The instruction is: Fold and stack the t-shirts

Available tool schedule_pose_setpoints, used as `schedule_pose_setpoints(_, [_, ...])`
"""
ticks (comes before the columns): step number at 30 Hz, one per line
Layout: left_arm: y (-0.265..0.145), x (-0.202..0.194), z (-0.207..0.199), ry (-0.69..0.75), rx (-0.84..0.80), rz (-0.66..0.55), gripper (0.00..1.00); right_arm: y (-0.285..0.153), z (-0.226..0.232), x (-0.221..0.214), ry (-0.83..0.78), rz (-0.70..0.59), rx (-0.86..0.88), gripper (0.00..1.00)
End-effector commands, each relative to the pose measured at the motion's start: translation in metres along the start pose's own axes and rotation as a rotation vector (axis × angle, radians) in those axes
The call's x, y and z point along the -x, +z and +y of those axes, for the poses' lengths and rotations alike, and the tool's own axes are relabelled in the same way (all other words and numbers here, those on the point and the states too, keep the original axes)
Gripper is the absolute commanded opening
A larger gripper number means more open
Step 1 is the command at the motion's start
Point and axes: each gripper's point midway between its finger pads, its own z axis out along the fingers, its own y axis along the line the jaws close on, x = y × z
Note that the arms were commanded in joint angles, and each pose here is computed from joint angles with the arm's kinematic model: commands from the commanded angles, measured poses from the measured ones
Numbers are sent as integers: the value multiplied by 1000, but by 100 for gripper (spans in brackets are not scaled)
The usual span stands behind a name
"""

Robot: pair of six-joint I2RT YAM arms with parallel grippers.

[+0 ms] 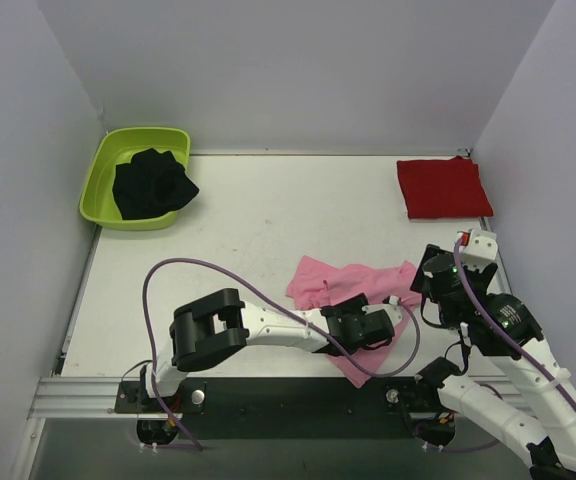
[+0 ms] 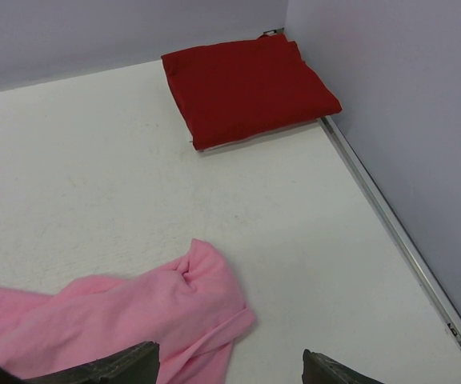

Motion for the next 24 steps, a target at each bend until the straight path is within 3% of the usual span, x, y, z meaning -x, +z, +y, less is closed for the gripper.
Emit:
schedule_pose_setpoints(1, [-8, 19, 2, -39, -5, -47, 59, 4, 0, 0, -21, 1, -13, 70])
schedule_pose_setpoints(8, [-15, 21, -9, -31, -22, -52, 55, 4, 2, -3, -18, 8, -3, 70])
schedule_pose_setpoints(13, [-11, 15, -16, -35, -35, -36, 35, 5, 3, -5, -16, 13, 1, 70])
schedule_pose_setpoints(21, [-2, 6, -18, -28, -24, -18, 29, 4, 3, -6, -17, 12, 9, 70])
schedule_pose_setpoints(24, [3, 3, -12, -33, -11, -11, 14, 3, 3, -6, -13, 12, 13, 70])
